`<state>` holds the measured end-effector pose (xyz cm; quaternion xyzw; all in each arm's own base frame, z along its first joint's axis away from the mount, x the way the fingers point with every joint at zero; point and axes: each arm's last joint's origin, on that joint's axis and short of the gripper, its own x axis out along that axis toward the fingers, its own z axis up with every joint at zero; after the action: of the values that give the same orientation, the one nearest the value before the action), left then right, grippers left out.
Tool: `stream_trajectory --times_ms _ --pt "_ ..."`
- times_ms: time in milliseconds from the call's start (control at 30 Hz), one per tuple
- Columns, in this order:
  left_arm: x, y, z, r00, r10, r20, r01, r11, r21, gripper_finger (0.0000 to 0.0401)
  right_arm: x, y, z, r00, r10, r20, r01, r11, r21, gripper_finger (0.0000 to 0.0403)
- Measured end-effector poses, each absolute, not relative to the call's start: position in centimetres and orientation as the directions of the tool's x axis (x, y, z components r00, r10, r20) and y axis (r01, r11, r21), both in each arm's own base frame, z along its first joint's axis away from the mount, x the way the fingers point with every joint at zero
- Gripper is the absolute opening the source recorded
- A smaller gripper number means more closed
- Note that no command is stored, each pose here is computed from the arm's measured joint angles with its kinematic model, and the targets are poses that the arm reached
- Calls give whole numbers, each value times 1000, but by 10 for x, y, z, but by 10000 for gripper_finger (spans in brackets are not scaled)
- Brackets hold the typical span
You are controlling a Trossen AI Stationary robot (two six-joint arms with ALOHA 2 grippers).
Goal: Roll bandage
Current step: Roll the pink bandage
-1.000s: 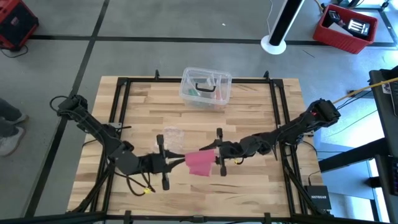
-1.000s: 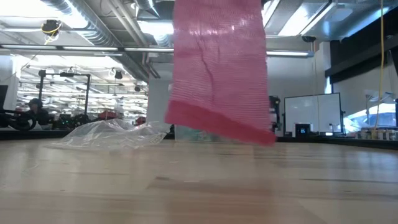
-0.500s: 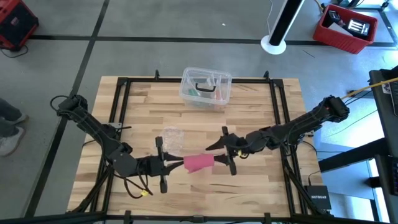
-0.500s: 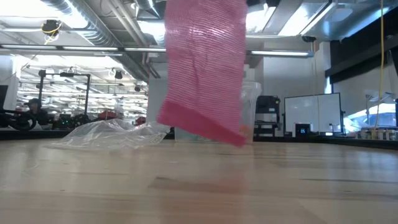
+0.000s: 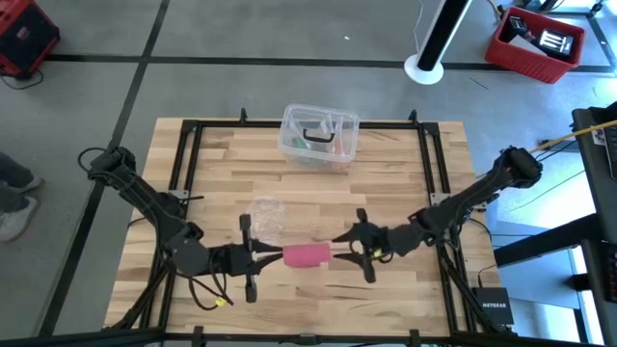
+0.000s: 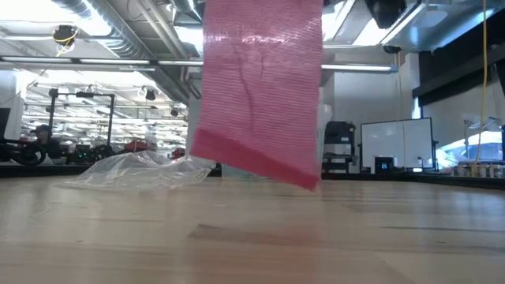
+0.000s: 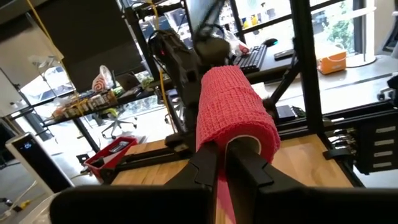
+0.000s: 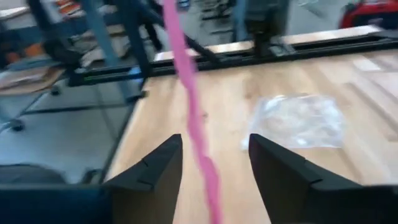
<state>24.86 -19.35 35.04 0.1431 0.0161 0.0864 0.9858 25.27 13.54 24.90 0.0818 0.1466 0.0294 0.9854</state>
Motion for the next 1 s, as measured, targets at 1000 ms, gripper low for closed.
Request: stream_trajectory --times_ms 1000 --pt "250 -191 350 983 184 -6 -176 953 248 13 316 163 218 992 70 -106 -81 992 -101 161"
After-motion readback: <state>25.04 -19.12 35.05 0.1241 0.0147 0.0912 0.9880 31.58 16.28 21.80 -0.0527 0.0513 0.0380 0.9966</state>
